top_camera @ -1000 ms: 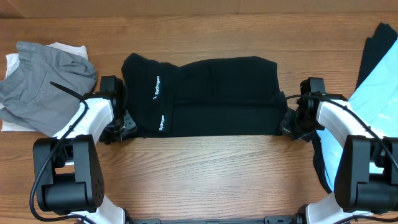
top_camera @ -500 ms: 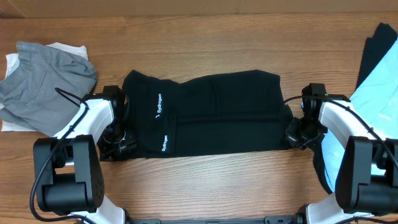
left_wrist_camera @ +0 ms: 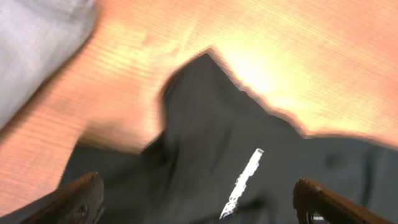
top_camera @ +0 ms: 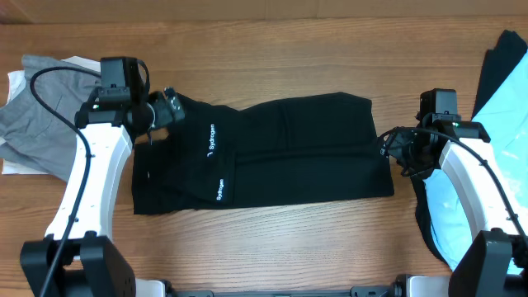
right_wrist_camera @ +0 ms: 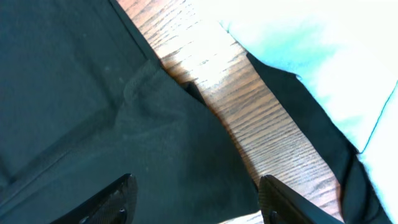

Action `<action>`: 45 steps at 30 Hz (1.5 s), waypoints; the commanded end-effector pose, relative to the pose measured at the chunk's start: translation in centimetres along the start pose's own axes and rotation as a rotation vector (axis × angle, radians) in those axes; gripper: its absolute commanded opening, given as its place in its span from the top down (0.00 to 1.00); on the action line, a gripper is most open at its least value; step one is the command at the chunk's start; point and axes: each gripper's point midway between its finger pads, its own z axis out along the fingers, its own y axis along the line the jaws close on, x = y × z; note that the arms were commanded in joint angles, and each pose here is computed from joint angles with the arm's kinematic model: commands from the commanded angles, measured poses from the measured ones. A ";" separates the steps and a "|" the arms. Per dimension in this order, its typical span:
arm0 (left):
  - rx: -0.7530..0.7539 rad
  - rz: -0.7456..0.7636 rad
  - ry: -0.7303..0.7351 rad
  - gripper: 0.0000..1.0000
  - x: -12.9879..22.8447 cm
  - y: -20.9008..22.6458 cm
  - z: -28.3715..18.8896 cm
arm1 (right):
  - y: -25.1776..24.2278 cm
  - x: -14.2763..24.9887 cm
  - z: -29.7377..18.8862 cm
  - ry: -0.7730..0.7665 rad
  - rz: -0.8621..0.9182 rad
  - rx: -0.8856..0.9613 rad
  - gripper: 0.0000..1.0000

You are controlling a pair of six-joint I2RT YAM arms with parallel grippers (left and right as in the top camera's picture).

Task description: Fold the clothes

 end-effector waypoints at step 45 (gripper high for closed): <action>0.154 -0.119 -0.096 0.28 -3.5 0.2 16.4 | 0.6 0.0 -0.8 0.003 -0.030 -0.039 0.31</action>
